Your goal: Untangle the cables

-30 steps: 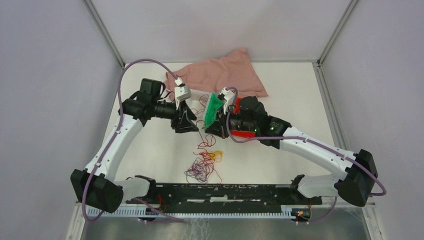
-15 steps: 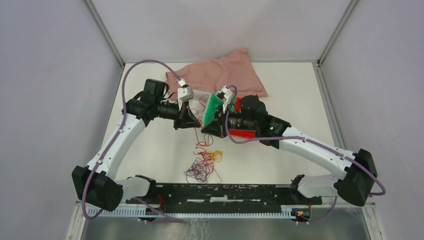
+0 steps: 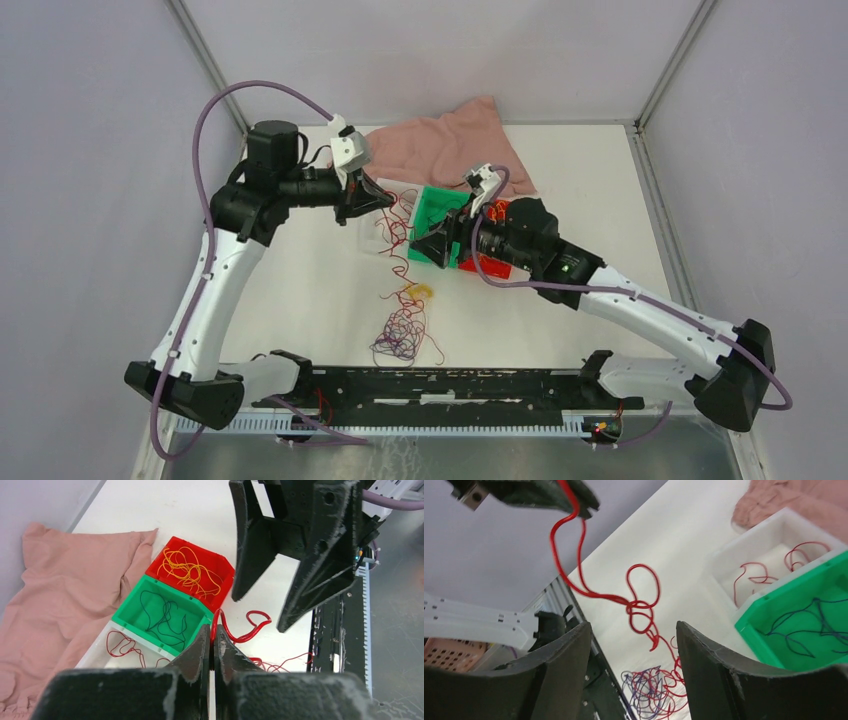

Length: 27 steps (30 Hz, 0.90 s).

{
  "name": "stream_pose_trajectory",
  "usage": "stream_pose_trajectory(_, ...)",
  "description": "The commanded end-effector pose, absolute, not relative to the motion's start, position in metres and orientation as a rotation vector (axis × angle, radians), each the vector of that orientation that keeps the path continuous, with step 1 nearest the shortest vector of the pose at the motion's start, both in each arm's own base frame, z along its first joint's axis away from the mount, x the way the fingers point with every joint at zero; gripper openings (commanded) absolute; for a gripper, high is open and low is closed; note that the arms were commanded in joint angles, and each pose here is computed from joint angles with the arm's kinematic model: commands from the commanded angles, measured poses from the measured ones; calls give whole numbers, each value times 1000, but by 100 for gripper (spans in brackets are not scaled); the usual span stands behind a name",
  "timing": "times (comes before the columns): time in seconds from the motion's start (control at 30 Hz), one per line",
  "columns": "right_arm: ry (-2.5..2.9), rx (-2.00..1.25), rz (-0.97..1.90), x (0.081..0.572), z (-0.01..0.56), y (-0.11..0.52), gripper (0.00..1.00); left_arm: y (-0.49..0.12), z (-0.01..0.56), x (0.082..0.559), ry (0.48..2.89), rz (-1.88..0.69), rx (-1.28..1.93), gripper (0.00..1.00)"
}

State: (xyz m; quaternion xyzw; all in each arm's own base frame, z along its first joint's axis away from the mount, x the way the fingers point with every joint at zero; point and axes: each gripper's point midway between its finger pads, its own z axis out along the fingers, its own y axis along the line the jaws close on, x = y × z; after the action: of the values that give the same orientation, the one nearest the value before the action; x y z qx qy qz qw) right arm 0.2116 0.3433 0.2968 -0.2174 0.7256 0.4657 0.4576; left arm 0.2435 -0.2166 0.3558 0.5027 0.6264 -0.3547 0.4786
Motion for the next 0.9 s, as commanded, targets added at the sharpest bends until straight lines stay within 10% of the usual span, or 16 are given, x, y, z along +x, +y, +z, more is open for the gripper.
stream_pose_trajectory(0.0, 1647, -388, 1107, 236, 331, 335, 71, -217, 380, 230, 1511, -890, 1180, 3)
stream_pose_trajectory(0.87, 1664, -93, 1036, 292, 299, 370, 59, -236, 444, 175, 1424, -1216, 1142, 3)
